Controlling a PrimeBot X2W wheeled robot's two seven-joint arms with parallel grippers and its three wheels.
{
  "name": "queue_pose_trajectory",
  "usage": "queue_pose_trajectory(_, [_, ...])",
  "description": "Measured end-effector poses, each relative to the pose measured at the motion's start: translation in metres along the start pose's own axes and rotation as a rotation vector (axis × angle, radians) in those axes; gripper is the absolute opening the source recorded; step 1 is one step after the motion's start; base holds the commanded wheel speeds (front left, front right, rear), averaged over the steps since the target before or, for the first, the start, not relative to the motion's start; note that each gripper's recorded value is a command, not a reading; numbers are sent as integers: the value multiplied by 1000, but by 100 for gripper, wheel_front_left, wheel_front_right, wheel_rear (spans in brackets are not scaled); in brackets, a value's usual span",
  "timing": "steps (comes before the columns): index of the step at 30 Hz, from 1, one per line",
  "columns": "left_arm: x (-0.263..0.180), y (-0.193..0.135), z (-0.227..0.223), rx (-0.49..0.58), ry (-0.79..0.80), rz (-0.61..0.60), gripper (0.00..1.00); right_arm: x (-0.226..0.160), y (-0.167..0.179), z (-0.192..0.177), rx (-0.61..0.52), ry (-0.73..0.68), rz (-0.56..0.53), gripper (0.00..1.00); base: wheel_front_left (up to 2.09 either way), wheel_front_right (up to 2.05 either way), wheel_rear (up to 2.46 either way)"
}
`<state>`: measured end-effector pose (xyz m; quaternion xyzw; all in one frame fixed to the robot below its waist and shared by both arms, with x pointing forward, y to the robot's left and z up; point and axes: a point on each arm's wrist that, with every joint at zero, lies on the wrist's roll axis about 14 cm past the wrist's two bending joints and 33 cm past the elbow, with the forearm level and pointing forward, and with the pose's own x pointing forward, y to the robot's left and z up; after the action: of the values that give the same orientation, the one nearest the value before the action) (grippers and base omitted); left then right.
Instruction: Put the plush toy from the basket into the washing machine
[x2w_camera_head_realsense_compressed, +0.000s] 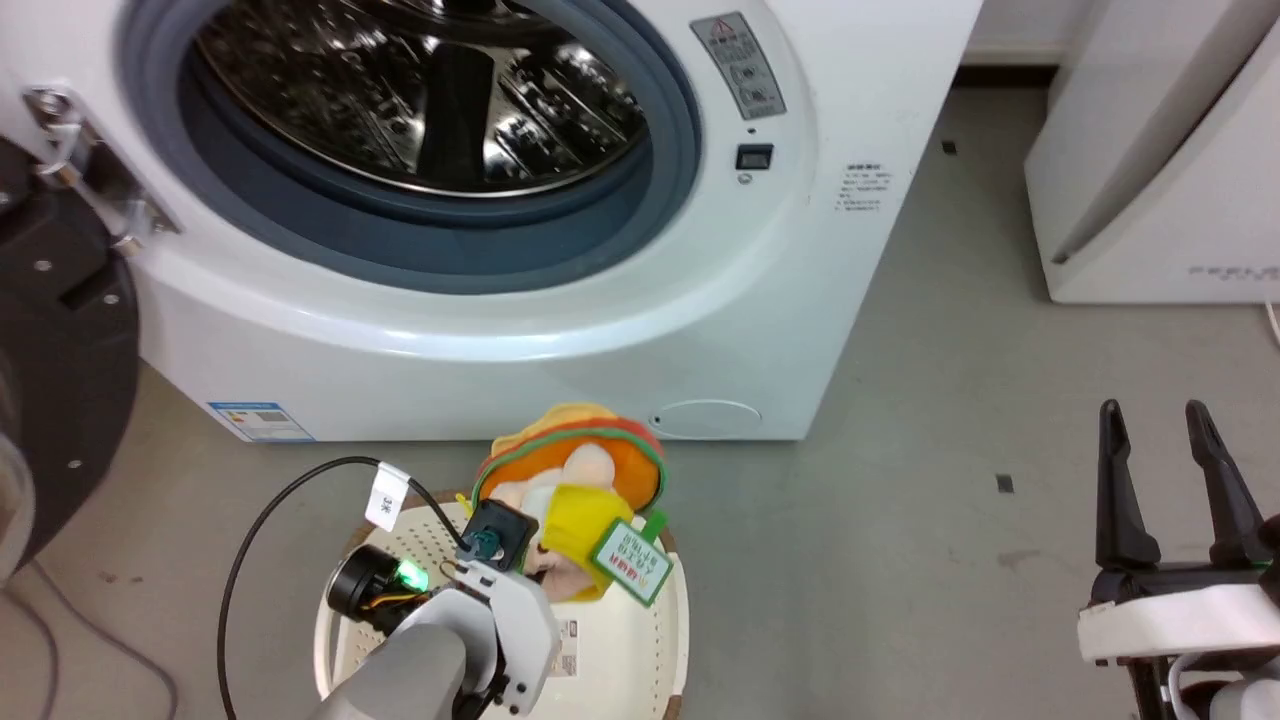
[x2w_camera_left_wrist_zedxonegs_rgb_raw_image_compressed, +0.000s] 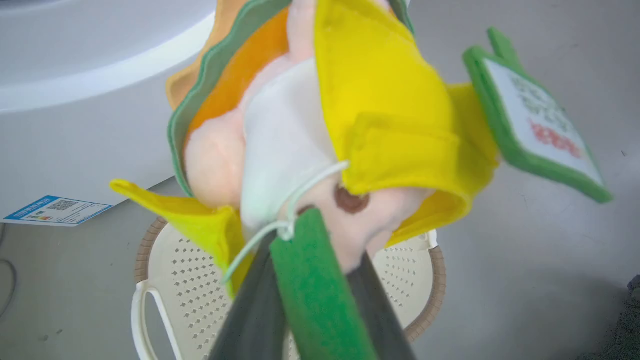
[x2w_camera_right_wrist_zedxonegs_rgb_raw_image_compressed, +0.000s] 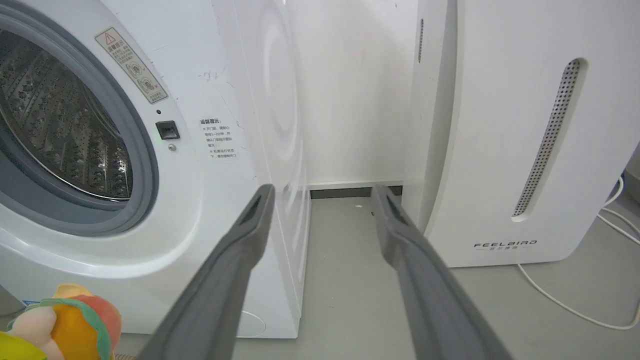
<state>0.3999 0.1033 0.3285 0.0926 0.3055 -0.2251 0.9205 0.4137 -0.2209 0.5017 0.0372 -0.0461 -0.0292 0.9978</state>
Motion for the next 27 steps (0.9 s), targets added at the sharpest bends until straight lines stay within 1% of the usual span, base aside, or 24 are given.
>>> queue_pose_trajectory(1, [-2, 1, 6, -6, -22, 11, 0, -1, 1, 1, 1, -3, 3, 100, 0, 0, 0])
queue_pose_trajectory(2, [-7, 8, 34, -27, -124, 49, 0, -3, 5, 3, 4, -7, 14, 100, 0, 0, 0])
queue_pose_trajectory(3, [-9, 10, 44, -31, -160, 60, 0, -3, 6, 5, 6, -10, 18, 100, 0, 0, 0])
queue_pose_trajectory(10, [-32, 35, 80, -32, -322, 162, 0, -5, 12, 8, 10, -19, 35, 100, 0, 0, 0])
queue_pose_trajectory(11, [-38, 46, 94, -35, -378, 199, 0, -5, 12, 7, 10, -17, 34, 100, 0, 0, 0])
queue_pose_trajectory(19, [-40, 79, 119, -50, -460, 302, 0, -6, 4, -3, 2, 12, 14, 100, 0, 0, 0])
queue_pose_trajectory(23, [-30, 90, 124, -57, -471, 322, 0, 0, -1, -6, -2, 16, -2, 100, 0, 0, 0])
queue_pose_trajectory(27, [-16, 104, 142, -58, -507, 343, 0, 9, -9, -10, -4, 19, -26, 100, 0, 0, 0])
